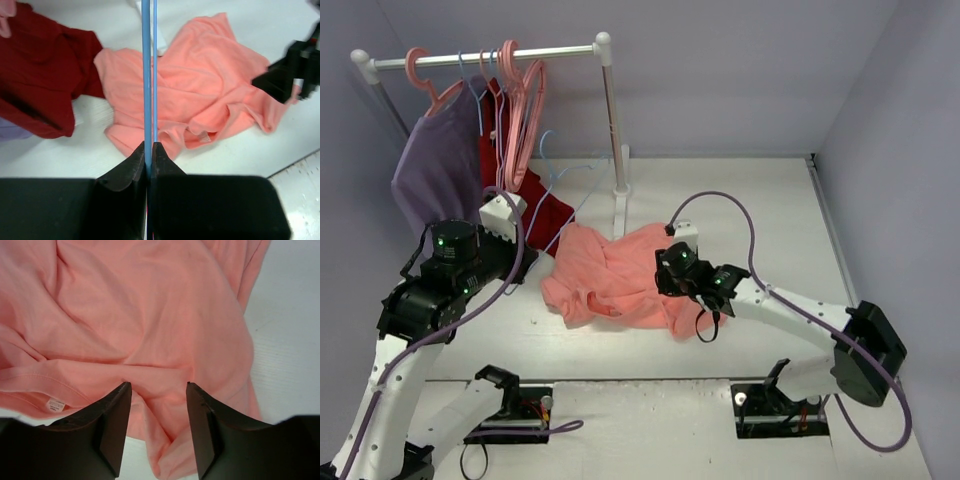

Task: Place the t-shirt on the hanger
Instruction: Pick up the hanger from the clothesline, then place the T-shirt on the hanger.

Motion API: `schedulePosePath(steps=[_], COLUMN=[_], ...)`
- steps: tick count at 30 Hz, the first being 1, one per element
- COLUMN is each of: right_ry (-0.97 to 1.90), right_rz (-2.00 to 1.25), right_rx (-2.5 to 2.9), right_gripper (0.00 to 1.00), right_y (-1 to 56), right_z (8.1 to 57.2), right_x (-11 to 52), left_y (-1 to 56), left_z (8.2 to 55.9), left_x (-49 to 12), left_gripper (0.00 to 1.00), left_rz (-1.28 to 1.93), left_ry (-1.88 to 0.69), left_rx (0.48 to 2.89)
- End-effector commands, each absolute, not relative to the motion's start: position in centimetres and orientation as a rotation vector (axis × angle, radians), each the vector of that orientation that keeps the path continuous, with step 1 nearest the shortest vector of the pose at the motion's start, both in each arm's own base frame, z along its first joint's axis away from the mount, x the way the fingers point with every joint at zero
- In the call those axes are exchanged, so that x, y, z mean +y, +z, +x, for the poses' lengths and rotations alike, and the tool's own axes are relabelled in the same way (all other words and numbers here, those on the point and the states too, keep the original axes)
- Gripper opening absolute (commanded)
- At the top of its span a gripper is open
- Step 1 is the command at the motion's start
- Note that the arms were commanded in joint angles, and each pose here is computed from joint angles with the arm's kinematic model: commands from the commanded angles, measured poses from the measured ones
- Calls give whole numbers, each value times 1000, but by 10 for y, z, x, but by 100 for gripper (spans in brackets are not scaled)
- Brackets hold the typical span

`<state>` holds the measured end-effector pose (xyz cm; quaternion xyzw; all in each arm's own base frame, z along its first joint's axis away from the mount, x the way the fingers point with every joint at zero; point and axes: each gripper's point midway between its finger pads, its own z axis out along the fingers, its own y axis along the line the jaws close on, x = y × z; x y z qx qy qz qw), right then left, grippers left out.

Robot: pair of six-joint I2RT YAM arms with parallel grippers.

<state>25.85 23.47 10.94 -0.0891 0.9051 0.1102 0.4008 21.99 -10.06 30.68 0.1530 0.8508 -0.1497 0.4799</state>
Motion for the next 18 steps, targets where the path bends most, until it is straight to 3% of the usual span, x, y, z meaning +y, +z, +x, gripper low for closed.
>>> schedulePosePath(steps=[1,11,15,18], right_ry=[375,196,132,95], right_rz=[-99,70,35,-12], right_rx=[2317,2475,2548,2531], right_gripper=[42,44,36,36], right_y=[102,31,6,8], right_z=[259,269,293,324], right_x=[253,226,222,220], left_y=[296,285,295,300], left_z=[212,209,210,211], left_x=[-120,-118,-118,-119], left_gripper=[0,0,0,0], left_rz=[492,476,474,482], left_ry=[-467,-469,-470,-471], left_rx=[2020,2039,2009,1996])
